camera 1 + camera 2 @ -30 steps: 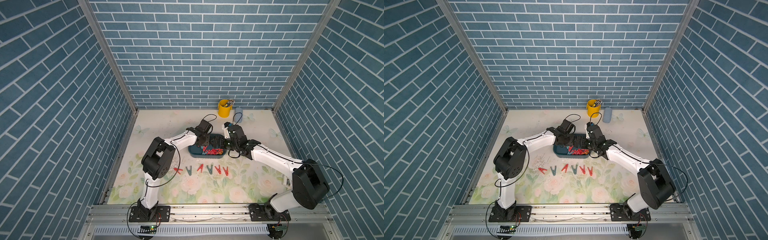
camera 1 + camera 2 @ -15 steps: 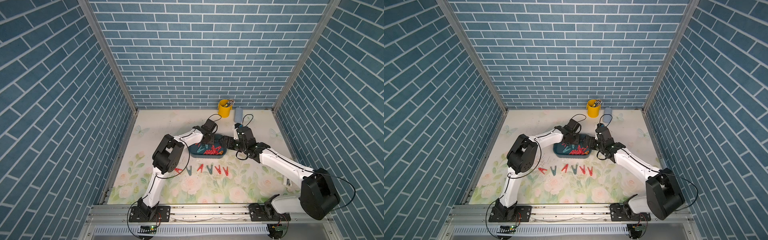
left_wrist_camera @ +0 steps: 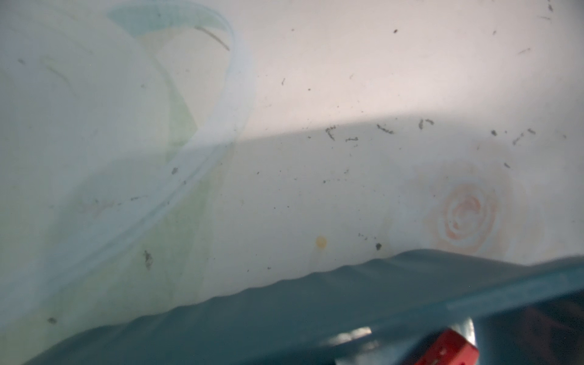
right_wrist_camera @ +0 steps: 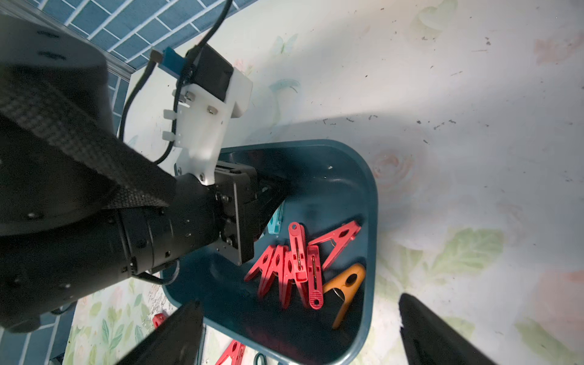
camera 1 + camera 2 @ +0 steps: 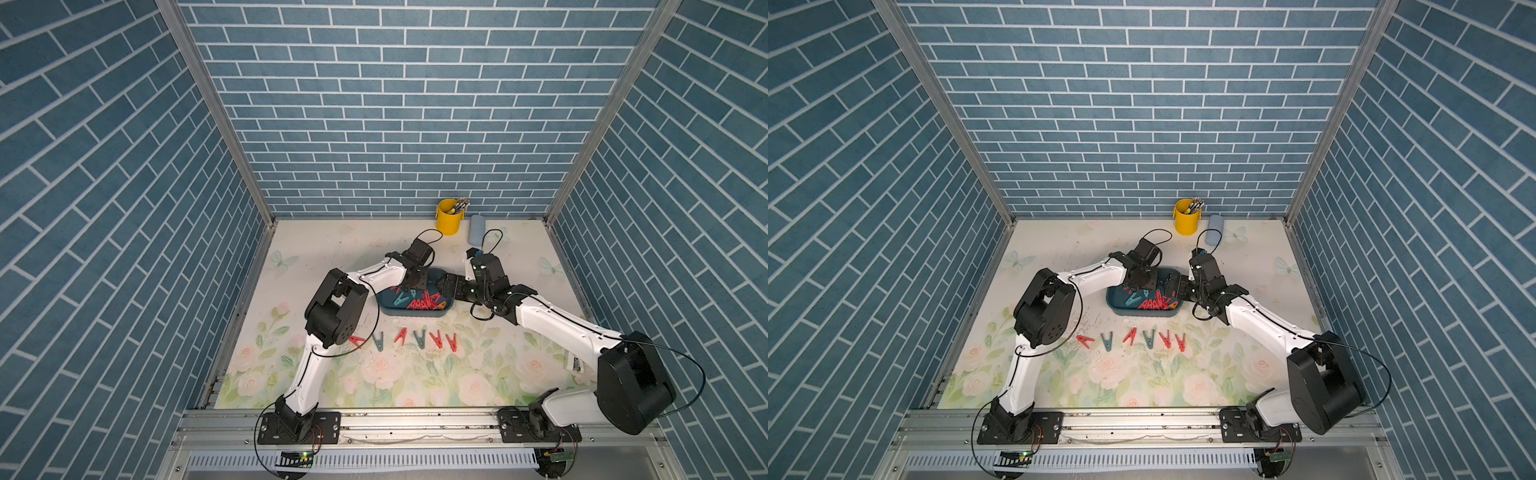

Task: Take the clothespins out of the storage box
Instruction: Adjust the clothespin, then place the clothespin at the center of the board.

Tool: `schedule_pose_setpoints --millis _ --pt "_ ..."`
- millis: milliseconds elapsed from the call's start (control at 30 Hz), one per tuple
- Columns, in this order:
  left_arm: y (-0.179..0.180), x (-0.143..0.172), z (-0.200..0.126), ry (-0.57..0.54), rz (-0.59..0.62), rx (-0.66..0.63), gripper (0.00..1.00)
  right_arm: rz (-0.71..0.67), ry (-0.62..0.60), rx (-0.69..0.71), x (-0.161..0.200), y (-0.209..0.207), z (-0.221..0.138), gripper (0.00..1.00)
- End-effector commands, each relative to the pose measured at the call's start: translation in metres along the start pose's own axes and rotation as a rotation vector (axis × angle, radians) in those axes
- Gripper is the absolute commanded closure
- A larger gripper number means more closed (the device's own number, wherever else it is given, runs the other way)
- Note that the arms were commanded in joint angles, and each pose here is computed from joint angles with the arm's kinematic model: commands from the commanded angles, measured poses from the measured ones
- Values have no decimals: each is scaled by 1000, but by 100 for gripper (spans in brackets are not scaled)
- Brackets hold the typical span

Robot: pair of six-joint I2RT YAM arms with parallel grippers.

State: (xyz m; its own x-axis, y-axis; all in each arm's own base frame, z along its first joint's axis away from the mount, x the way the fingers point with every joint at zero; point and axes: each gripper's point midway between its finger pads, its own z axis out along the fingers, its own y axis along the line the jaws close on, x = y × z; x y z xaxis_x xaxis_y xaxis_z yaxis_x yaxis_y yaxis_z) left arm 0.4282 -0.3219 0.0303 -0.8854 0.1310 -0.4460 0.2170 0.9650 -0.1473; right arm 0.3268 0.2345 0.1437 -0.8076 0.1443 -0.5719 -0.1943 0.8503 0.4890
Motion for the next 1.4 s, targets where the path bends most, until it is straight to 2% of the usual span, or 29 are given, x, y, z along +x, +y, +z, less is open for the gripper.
schedule_pose_setpoints --millis 0,133,400,600,767,1000,1233,1367 --pt "6 9 2 23 11 -40 89 -30 -8 -32 -5 7 0 1" --pt "5 0 -17 -11 4 -35 95 -31 -17 -58 -9 13 -1 1" --pt "11 -21 -74 -108 -38 -40 95 -39 -32 -135 -14 31 -1 0" --pt "33 -17 -115 -154 -71 -78 95 -65 -33 -203 -12 53 4 1" --pt "70 7 -139 -168 -128 -131 95 -94 -16 -246 -5 75 13 1" --pt "125 57 -164 -169 -228 -195 95 -128 24 -300 9 110 31 1" --pt "173 111 -171 -141 -315 -272 95 -145 57 -334 25 134 44 1" --pt "191 135 -163 -108 -365 -291 95 -148 66 -339 29 141 47 1"
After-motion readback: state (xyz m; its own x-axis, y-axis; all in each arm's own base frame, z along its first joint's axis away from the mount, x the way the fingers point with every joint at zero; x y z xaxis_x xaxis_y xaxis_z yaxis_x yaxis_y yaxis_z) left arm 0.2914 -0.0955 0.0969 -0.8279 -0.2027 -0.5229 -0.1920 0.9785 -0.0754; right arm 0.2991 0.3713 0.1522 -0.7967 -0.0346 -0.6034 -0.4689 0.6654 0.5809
